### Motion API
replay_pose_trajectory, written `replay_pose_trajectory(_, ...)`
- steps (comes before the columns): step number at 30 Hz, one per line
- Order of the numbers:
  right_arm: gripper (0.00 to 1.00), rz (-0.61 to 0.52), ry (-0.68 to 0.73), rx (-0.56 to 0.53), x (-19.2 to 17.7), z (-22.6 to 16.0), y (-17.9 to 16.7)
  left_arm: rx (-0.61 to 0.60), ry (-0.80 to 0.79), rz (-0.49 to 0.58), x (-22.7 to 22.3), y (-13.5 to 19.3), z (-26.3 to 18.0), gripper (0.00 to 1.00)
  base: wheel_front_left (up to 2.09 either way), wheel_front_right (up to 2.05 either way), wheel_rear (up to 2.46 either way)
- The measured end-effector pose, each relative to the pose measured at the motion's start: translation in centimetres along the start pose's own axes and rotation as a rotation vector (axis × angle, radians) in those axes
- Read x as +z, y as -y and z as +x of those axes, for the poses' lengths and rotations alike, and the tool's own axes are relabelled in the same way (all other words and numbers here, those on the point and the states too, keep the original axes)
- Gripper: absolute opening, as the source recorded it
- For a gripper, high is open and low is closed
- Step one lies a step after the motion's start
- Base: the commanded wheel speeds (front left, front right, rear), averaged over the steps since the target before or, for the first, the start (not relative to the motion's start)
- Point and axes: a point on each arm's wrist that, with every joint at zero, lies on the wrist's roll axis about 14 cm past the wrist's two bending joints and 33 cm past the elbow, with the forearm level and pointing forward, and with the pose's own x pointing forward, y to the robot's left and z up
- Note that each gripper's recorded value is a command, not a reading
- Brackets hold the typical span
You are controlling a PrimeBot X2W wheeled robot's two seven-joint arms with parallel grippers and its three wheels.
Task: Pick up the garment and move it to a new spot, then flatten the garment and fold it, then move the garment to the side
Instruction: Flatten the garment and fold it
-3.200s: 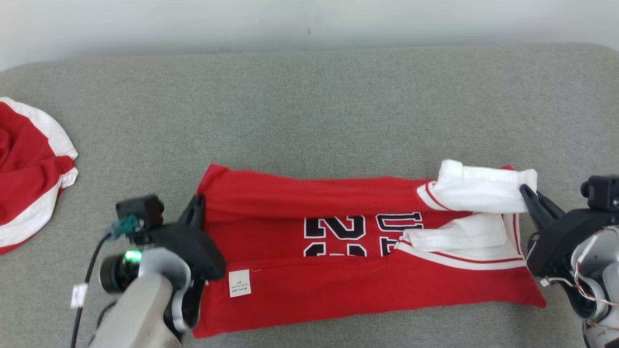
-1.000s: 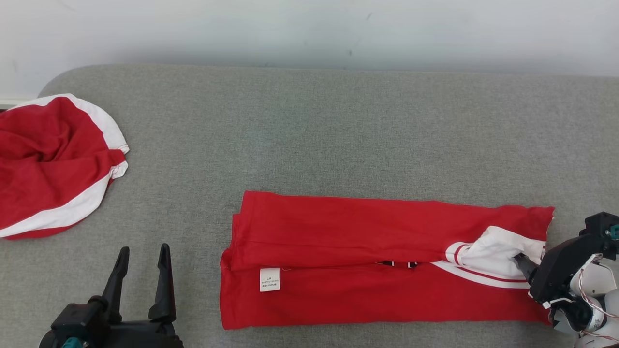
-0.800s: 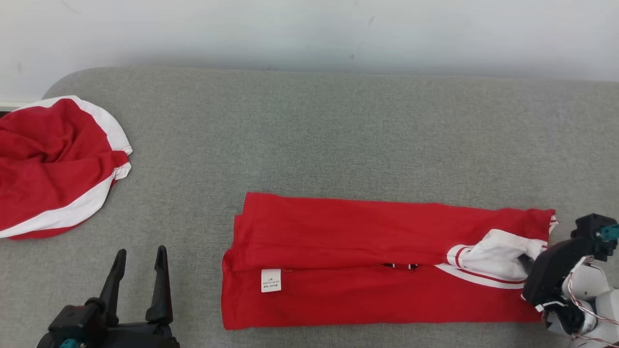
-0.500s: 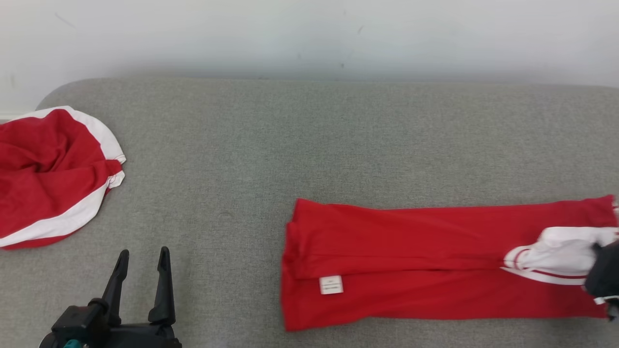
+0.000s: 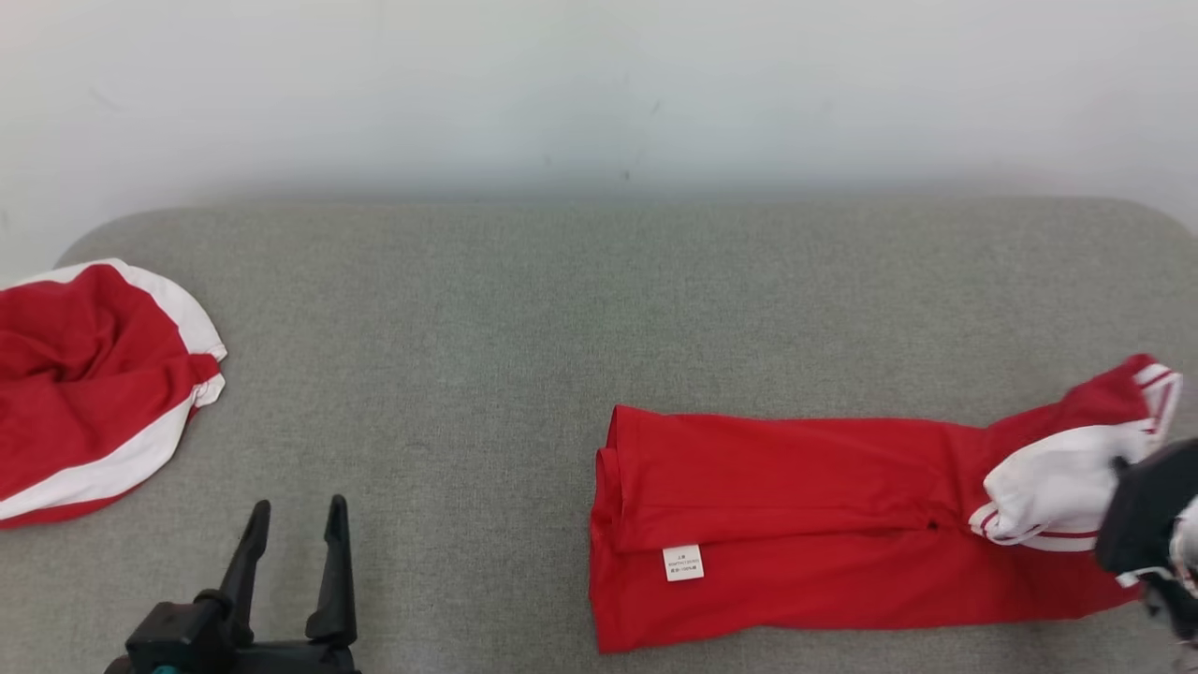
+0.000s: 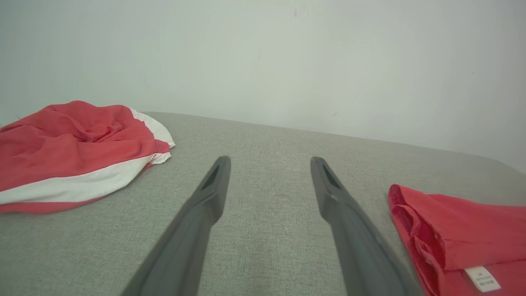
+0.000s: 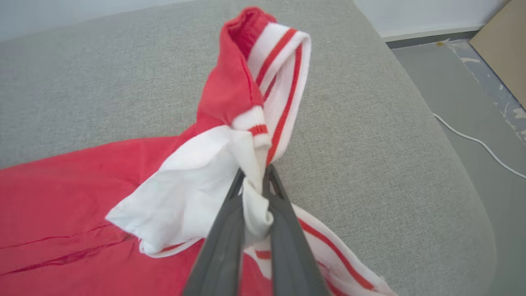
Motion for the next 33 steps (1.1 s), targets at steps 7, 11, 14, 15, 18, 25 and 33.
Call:
replay_pose_trajectory(7, 0.0, -0.104, -0.013, 0.221, -1.0, -1.9, -8.8, -0.04, -0.01, -0.005, -0.2, 1.3, -1.0, 1.0, 0.0, 0.0, 0.0)
replay_pose_trajectory(11, 0.0, -0.145, -0.036, 0.355, -1.9, -2.9, -13.9, -0.041, -0.002, -0.004, 0.1, 1.3, -1.4, 1.0, 0.0, 0.0, 0.0)
replay_pose_trajectory(14, 0.0, -0.184, -0.064, 0.456, -2.7, -3.3, -18.2, -0.033, 0.002, 0.0, 0.3, 0.9, -1.5, 1.0, 0.0, 0.0, 0.0)
replay_pose_trajectory(15, 0.0, -0.186, -0.073, 0.477, -3.0, -3.3, -19.1, -0.029, 0.007, 0.0, 0.5, 0.8, -1.4, 1.0, 0.0, 0.0, 0.0)
replay_pose_trajectory(18, 0.0, -0.193, -0.109, 0.523, -4.0, -3.2, -21.2, -0.023, 0.005, 0.002, 0.4, 0.6, -1.4, 1.0, 0.0, 0.0, 0.0)
replay_pose_trajectory(25, 0.0, -0.217, -0.159, 0.617, -5.4, -2.8, -25.1, -0.008, -0.009, -0.011, 0.0, 0.0, -1.3, 1.0, 0.0, 0.0, 0.0)
replay_pose_trajectory(33, 0.0, -0.238, -0.212, 0.722, -7.3, -3.1, -28.9, 0.012, -0.03, -0.019, -0.6, -0.5, -1.7, 1.0, 0.0, 0.0, 0.0)
